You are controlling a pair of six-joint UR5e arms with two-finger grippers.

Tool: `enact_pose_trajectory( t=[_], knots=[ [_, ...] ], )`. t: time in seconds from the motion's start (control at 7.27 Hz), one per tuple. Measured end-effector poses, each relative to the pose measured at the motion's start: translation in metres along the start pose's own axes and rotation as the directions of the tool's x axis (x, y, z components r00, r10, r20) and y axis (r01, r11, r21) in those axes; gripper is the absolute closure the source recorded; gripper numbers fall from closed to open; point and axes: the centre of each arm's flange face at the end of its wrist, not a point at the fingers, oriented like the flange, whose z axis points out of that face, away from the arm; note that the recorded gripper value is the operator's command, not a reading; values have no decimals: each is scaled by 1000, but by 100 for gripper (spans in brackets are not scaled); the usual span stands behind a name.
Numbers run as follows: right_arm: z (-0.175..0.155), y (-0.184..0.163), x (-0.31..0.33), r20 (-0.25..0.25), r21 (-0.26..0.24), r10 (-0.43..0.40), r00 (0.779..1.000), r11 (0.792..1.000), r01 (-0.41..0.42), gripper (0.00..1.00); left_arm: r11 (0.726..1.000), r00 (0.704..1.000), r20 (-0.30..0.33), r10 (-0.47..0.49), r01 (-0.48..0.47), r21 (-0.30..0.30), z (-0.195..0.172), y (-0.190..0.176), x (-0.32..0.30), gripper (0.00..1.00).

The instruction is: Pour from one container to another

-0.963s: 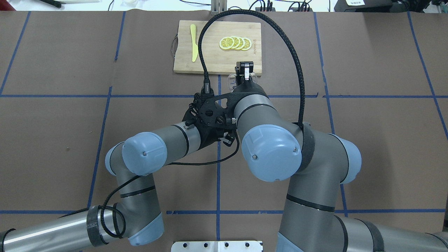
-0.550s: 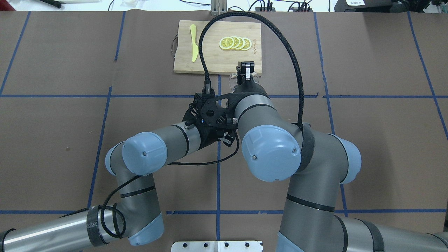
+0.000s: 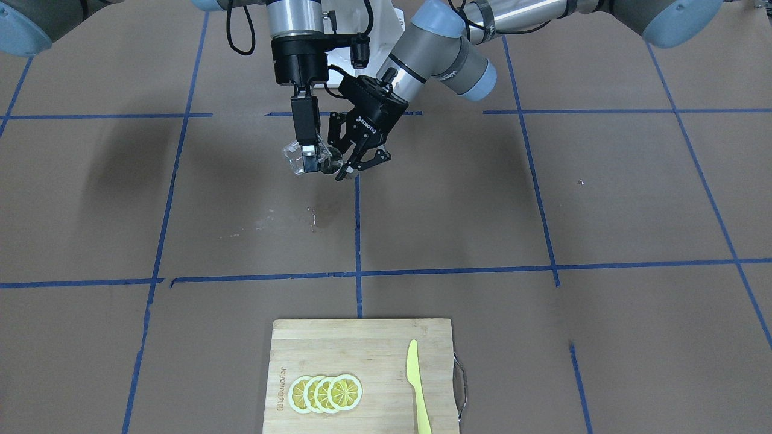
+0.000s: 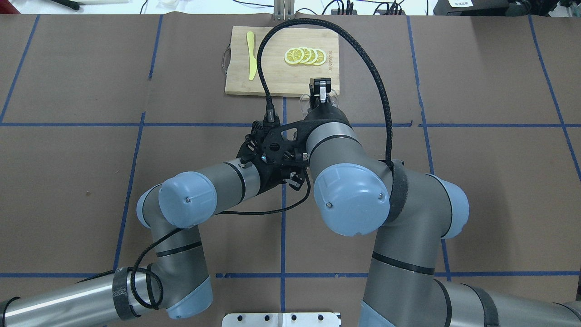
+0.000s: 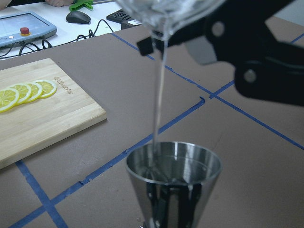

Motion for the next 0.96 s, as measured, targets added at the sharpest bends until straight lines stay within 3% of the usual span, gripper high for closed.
enact_pose_trajectory(
  t=[0.96],
  knots=[
    [-3, -2, 3, -6, 1, 2, 1000, 1000, -2, 100, 1000, 1000, 1, -1, 1, 0, 0, 0, -1, 100]
  ],
)
